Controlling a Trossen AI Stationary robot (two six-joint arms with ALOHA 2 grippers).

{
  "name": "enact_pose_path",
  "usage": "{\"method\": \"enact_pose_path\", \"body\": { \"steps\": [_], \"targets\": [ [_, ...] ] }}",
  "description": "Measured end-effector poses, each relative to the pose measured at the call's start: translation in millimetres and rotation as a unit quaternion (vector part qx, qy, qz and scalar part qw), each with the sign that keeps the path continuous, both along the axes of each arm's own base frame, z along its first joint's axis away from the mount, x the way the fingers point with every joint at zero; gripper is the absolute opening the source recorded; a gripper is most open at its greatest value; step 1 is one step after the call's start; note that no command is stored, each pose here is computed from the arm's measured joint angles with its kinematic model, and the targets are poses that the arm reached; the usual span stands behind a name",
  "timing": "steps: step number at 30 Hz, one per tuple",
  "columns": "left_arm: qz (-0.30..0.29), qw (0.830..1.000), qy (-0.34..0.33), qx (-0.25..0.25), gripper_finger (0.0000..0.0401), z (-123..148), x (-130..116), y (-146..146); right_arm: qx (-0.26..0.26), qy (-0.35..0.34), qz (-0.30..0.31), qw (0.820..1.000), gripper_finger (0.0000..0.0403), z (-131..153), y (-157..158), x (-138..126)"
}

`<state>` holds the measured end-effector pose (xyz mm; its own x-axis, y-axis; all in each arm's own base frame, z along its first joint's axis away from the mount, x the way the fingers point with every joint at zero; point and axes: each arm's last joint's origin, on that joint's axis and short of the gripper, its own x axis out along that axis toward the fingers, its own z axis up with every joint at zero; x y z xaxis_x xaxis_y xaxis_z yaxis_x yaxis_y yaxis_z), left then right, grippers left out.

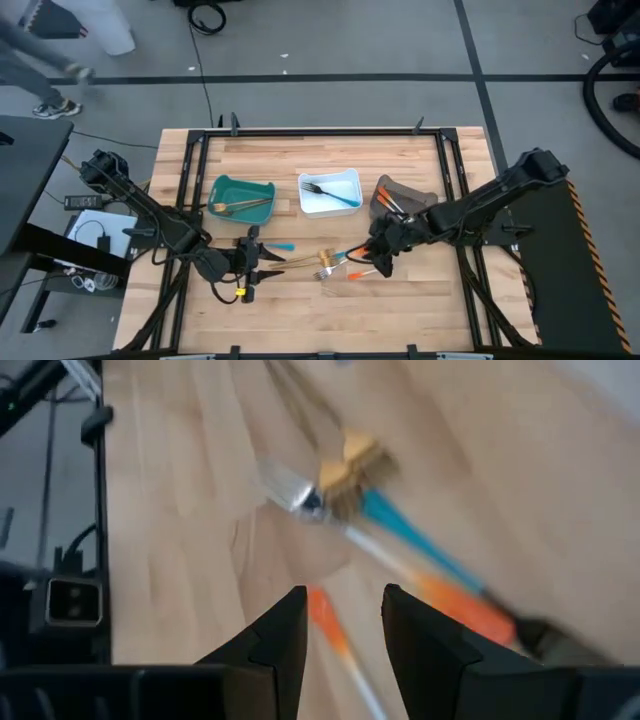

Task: Sort silverware by color (type)
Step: Put the orange fork into the black bin

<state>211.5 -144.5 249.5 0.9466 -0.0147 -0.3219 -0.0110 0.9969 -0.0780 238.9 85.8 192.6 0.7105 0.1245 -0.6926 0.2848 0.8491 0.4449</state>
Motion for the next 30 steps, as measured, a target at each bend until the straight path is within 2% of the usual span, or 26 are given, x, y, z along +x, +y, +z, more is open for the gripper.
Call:
{"method": "enact_pose_path", "body": {
  "steps": [5,9,21,30],
  "targets": [
    [0.000,1.000,0.000,0.000,0.0144,0.1,0.0,0.0,0.031,0.044,0.035,0.998,0.0138,-12.2,5.3,1.2],
    [0.000,1.000,0.000,0.000,0.0144,0.1,0.0,0.0,0.006,0.076,0.057,0.996,0.0138,-26.5,8.0,2.7],
    [0.000,1.000,0.000,-0.001,0.0144,0.1,0.0,0.0,-0.007,0.095,0.063,0.993,0.0138,-54.7,12.5,15.7],
    [0.000,1.000,0.000,-0.001,0.0144,0.0,0.0,0.0,-0.011,0.095,0.064,0.993,0.0138,-65.3,14.4,20.8]
  ]
}}
